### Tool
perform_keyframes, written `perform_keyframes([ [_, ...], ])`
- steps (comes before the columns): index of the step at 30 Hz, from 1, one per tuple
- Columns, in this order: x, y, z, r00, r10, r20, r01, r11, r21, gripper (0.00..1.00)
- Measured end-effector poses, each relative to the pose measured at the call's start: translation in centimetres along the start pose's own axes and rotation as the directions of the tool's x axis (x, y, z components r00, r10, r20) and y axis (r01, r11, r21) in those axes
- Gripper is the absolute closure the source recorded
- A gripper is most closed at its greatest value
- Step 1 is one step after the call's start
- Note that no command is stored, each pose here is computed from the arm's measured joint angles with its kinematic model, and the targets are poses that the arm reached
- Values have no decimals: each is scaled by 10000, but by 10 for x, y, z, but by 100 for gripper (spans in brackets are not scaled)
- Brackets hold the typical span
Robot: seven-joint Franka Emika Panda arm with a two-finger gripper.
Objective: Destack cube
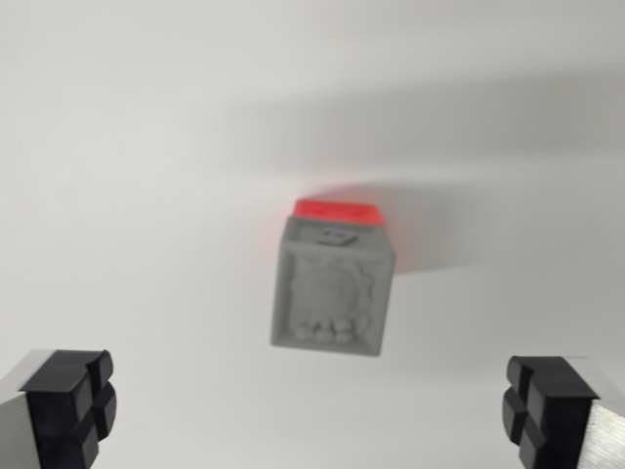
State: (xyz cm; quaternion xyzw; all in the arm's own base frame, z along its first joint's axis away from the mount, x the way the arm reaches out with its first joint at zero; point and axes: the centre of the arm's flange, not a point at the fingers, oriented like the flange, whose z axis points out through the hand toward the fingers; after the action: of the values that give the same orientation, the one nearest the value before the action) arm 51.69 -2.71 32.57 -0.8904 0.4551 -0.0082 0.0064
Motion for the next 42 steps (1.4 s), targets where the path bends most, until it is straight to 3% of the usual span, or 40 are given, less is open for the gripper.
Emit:
perform_keyframes([
  [15, -17, 26, 57, 9992, 377, 124, -374, 9991, -221, 0],
  [18, -17, 26, 68, 9992, 383, 100, -380, 9991, -211, 0],
  [25, -17, 27, 99, 9991, 405, 107, -402, 9988, -267, 0],
  [30, -17, 27, 116, 9991, 410, 86, -408, 9989, -252, 0],
  [42, -18, 29, 149, 9991, 409, 88, -407, 9988, -254, 0],
])
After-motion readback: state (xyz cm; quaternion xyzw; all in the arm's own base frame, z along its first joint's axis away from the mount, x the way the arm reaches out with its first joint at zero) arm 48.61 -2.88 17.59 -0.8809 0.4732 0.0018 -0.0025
